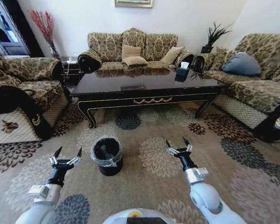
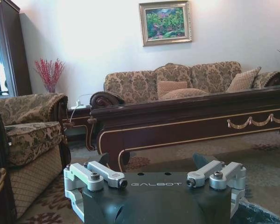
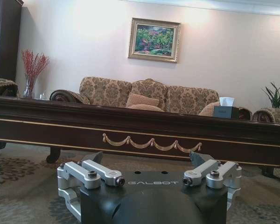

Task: Move to the front of the table and pick up the trash from the floor, then place it into the trash bin.

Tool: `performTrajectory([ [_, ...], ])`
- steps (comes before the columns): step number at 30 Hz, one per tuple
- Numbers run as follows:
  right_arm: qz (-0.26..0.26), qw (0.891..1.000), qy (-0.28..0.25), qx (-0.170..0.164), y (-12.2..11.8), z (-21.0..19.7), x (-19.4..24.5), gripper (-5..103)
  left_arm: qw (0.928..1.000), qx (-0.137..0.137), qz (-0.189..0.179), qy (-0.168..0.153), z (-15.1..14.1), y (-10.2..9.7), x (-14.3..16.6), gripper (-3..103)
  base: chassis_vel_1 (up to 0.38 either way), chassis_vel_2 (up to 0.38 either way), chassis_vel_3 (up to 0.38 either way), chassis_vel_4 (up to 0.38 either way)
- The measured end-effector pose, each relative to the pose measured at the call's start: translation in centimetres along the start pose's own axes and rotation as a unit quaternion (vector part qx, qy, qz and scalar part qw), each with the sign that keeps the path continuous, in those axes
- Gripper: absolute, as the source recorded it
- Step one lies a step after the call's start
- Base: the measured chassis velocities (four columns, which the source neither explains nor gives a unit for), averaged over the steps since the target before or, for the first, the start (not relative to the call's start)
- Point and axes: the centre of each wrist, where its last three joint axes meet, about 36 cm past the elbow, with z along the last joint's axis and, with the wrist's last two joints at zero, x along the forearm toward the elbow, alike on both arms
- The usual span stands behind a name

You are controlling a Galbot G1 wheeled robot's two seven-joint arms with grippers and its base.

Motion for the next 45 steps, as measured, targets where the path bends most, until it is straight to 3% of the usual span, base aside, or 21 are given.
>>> performTrajectory([
  [23, 0.000, 1.000, 0.001, 0.000, -0.01, -0.01, -0.01, 100, 1.0000, 0.002, -0.001, 0.000, -0.03, -0.01, -0.11, 100, 0.023, -0.025, -0.029, 0.026],
  [45, 0.001, 1.000, 0.001, 0.000, 0.02, -0.04, 0.00, 100, 1.0000, 0.002, -0.001, 0.002, 0.00, 0.01, -0.12, 100, 0.287, -0.292, -0.292, 0.302],
])
